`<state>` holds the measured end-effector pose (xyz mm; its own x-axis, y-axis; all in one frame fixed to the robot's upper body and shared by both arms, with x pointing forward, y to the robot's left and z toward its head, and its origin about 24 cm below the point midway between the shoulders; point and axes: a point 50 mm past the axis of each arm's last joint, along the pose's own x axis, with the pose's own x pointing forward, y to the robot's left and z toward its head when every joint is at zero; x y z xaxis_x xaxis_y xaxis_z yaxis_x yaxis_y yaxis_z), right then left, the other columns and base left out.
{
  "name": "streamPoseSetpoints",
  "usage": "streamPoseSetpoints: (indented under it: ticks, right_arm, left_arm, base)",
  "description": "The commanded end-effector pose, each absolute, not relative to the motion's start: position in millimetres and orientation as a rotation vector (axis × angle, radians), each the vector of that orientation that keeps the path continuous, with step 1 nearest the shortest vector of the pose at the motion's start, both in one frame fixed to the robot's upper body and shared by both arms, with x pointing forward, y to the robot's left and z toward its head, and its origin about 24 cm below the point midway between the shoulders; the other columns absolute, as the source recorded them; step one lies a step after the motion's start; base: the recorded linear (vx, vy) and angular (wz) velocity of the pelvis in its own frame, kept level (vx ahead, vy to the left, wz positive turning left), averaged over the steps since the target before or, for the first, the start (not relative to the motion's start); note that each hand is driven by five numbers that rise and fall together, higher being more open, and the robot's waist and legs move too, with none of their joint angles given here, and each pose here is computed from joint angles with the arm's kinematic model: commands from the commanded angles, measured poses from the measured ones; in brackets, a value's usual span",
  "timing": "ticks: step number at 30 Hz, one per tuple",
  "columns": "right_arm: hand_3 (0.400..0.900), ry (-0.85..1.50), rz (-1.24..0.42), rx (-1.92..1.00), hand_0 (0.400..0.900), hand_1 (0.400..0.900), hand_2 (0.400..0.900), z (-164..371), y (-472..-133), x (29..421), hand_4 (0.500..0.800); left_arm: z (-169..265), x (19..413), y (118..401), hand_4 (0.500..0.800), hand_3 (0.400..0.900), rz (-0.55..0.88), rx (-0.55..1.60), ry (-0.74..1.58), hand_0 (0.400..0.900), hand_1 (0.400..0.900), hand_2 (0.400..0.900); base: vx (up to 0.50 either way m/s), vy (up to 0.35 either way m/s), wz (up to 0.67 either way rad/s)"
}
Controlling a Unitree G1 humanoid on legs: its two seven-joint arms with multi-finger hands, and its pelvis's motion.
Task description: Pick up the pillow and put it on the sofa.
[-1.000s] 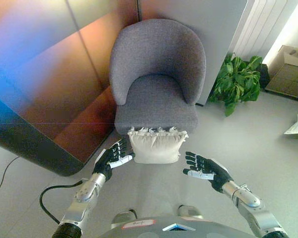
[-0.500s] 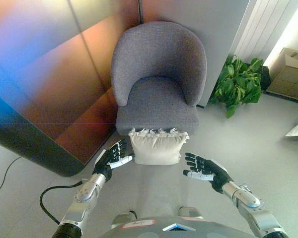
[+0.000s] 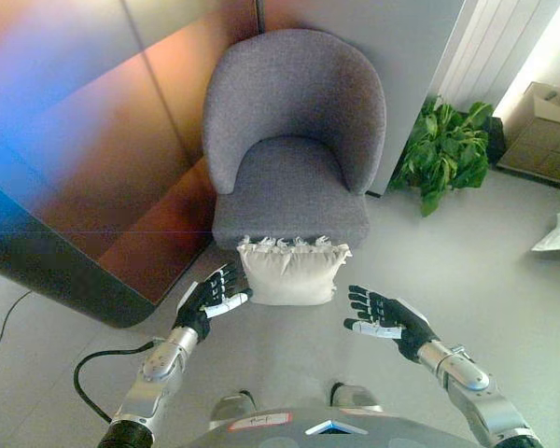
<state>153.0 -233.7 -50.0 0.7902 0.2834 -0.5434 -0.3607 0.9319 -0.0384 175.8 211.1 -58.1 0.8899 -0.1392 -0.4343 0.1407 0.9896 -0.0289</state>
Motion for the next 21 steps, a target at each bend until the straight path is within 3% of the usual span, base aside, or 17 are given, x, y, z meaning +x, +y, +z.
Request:
streamPoseSetpoints:
  ticks: [1,12,21]
  right_arm:
    - [0.9,0.313,0.348,-0.207,0.9,0.9,0.9,-11.0,-234.3,185.1,0.8]
    - [0.9,0.202,0.336,-0.248,0.9,0.9,0.9,2.8,-223.0,214.9,0.8]
    - [0.9,0.201,0.328,-0.18,0.9,0.9,0.9,-6.4,-198.3,226.5,0.8]
  left_arm:
    - [-20.1,199.6,207.9,0.8,0.9,-0.17,-0.033,0.227,0.9,0.9,0.9]
    - [0.6,214.8,212.6,0.8,0.9,-0.131,-0.024,0.119,0.9,0.9,0.9]
    - [22.7,240.4,204.7,0.8,0.9,-0.187,0.104,0.039,0.9,0.9,0.9]
  base:
    - [0.041,0.024,0.07]
    - [0.203,0.113,-0.2]
    - [0.365,0.238,0.12]
